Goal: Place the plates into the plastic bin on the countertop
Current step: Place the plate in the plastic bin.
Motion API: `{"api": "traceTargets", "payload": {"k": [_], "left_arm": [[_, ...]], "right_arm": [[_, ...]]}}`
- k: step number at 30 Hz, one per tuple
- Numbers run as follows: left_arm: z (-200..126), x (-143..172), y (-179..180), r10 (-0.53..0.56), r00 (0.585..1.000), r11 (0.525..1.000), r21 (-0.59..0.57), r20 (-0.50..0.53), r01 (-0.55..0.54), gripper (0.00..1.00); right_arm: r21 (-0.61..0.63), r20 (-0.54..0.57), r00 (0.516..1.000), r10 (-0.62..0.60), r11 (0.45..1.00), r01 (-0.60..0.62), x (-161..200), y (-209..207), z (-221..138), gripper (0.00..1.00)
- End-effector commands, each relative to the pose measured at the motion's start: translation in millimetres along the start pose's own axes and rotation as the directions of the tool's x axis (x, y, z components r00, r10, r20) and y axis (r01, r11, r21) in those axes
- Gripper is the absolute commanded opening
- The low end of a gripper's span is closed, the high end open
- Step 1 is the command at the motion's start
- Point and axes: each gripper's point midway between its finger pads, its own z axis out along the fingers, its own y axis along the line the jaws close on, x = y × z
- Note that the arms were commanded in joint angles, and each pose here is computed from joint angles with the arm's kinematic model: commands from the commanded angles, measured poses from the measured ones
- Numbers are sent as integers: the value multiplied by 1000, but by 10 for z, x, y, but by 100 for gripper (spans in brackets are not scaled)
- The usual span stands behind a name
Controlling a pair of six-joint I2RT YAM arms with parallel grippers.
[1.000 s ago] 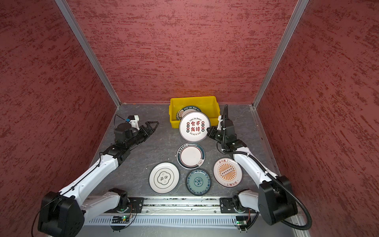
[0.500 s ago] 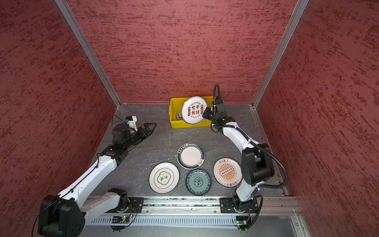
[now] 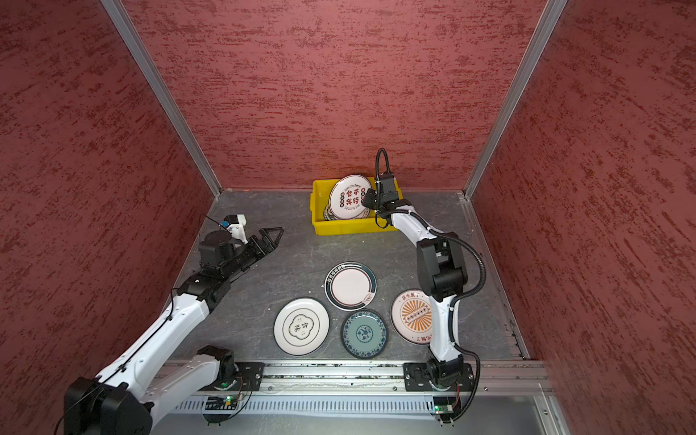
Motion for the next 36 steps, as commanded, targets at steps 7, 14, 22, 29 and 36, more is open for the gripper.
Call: {"api": "traceTargets", "payload": {"k": [7, 14, 22, 29, 36], "left_arm": [[-23, 48, 97, 13, 1000, 1000, -27, -6, -13, 99], [-31, 48, 113, 16, 1000, 999, -35, -4, -16, 99], [-26, 36, 131, 15, 1000, 999, -42, 1, -14, 99], [-45, 30, 110, 13, 1000, 999, -36, 0, -13, 99], [-61, 41, 174, 3, 1000, 998, -63, -4, -4, 99]], "right_arm": [[36, 12, 1000, 28, 999, -29, -69, -58, 174, 0], [-5, -29, 999, 31, 1000, -31, 9, -1, 264, 30], [5, -13, 1000, 3, 1000, -2, -51, 7, 201, 77], [35, 17, 1000, -19, 999, 19, -138, -8, 48, 90], [12, 101, 993, -60, 998, 59, -341, 115, -436, 91]]}}
